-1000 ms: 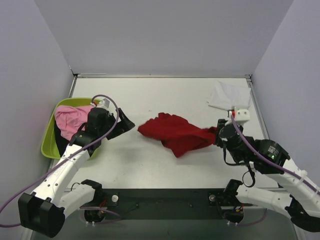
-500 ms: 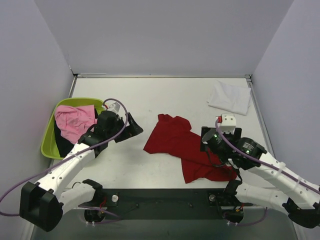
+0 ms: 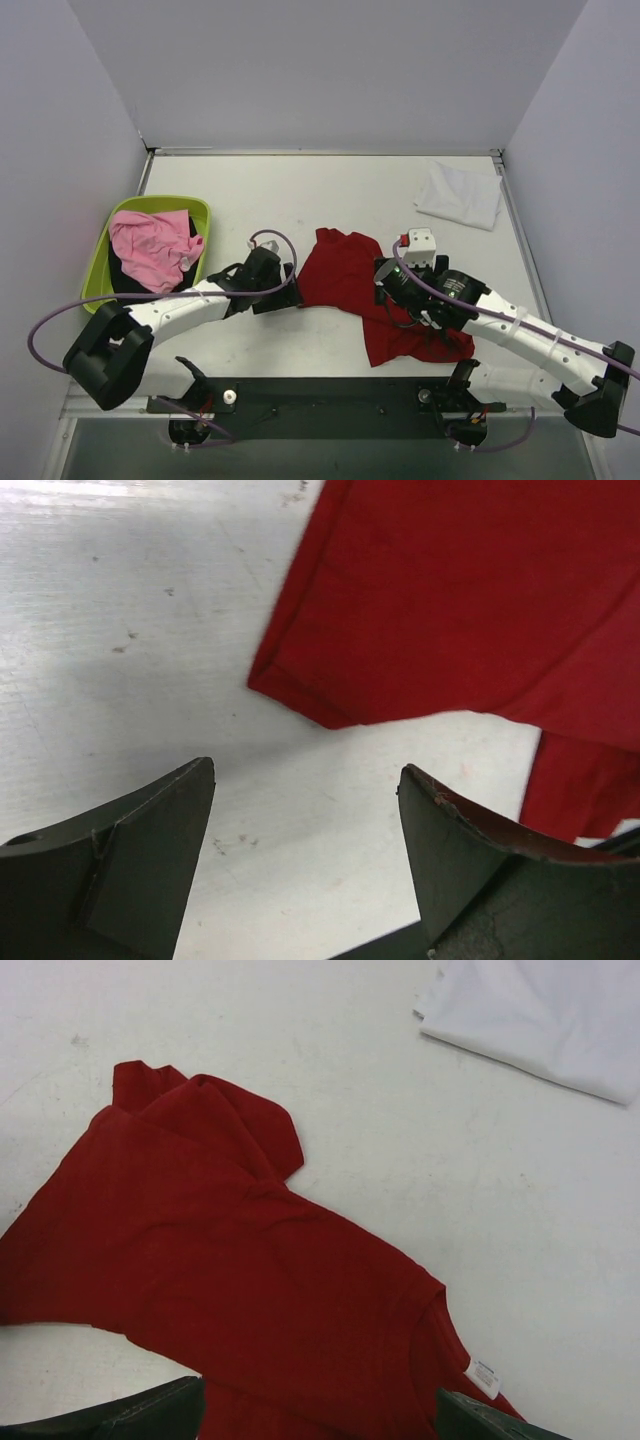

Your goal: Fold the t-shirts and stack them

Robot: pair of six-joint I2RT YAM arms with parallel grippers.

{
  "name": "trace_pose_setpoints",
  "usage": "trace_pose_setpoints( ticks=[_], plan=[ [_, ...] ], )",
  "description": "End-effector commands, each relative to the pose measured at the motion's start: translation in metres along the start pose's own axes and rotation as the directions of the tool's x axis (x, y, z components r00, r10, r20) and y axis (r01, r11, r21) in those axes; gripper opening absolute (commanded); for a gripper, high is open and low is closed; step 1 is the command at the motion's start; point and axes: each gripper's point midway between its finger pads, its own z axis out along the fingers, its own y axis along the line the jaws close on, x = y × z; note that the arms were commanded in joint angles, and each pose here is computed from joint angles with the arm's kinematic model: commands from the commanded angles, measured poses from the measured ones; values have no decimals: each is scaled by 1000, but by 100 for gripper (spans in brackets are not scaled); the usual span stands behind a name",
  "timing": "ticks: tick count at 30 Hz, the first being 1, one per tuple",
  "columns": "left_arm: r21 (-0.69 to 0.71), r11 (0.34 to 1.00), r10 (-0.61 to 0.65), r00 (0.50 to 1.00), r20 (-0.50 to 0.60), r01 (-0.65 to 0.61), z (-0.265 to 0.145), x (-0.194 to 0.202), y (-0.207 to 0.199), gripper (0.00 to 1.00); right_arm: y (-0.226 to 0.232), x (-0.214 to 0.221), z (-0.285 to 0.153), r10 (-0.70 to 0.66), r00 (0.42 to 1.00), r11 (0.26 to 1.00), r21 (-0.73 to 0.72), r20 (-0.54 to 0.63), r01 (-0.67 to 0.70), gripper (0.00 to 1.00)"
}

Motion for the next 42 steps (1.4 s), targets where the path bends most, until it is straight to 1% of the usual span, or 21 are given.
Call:
trace_pose_setpoints(
  ticks=[1, 9, 11, 12, 13, 15, 16, 17, 22, 25, 26, 27, 29, 30, 32, 33, 34, 35, 36, 39, 42],
  plan=[
    [-6, 1000, -10, 997, 71, 10, 18, -20, -8, 82, -10, 2, 0, -3, 1000, 1000, 22, 24, 2, 99],
    [-68, 998, -12, 999, 46, 15, 49, -23, -5, 74, -20, 9, 0, 4, 999, 1000, 25, 37, -5, 99],
    [-69, 997, -16, 999, 48, 19, 51, -26, -8, 65, -24, 11, 0, 3, 999, 1000, 28, 40, -4, 99],
    [-66, 998, -14, 999, 43, 16, 53, -25, -9, 59, -25, 11, 0, 4, 999, 1000, 31, 41, -5, 99],
    [-61, 998, -15, 999, 45, 18, 53, -27, -11, 47, -26, 12, 0, 3, 999, 1000, 31, 43, -5, 99],
    [-65, 998, -15, 999, 48, 18, 54, -28, -11, 29, -30, 13, 1, 8, 999, 999, 38, 46, -9, 99],
    [-67, 998, -13, 999, 46, 17, 54, -27, -10, 17, -30, 13, 1, 9, 999, 999, 37, 46, -10, 99],
    [-72, 997, -12, 999, 46, 15, 54, -27, -9, 0, -30, 13, 1, 10, 999, 999, 38, 46, -12, 99],
    [-38, 999, -2, 998, 63, 5, 50, -36, -20, 0, -31, 15, 2, 4, 999, 999, 41, 40, -6, 99],
    [7, 1000, 22, 988, 154, -24, 16, -74, -50, 0, -29, 18, 2, 0, 1000, 1000, 31, 25, -1, 99],
    [-3, 999, 35, 981, 190, -35, -5, -89, -51, 0, -27, 20, 3, 1, 1000, 1000, 25, 20, -2, 99],
    [38, 998, 30, 967, 254, -41, -28, -117, -71, 0, -27, 23, 4, -1, 1000, 1000, 22, 12, 1, 99],
    [66, 997, 6, 946, 324, -29, -69, -151, -74, 0, -24, 28, 5, 2, 1000, 1000, 4, -2, -2, 99],
    [118, 992, -11, 923, 384, -37, -98, -177, -91, 0, -24, 32, 6, -2, 1000, 1000, 1, -11, 2, 99],
    [132, 991, -39, 895, 445, -22, -136, -207, -84, 0, -22, 35, 6, 5, 1000, 1000, -16, -15, -5, 99],
    [158, 987, -49, 867, 496, -34, -164, -227, -93, 0, -23, 37, 6, 6, 1000, 1000, -17, -18, -6, 99],
    [160, 987, -55, 853, 519, -34, -179, -238, -93, 0, -24, 38, 5, 10, 1000, 1000, -27, -15, -11, 99],
    [138, 990, -47, 848, 529, -31, -189, -244, -84, 0, -23, 40, 5, 12, 1000, 999, -35, -17, -12, 99],
    [149, 988, -51, 827, 560, -40, -207, -254, -89, 0, -24, 40, 4, 10, 1000, 999, -39, -16, -11, 98],
    [144, 989, -52, 817, 575, -38, -223, -258, -83, 0, -26, 41, 2, 21, 1000, 998, -55, -6, -22, 98],
    [158, 987, -64, 814, 577, -34, -227, -254, -81, 0, -27, 39, 0, 26, 1000, 998, -65, 1, -26, 98]
  ],
)
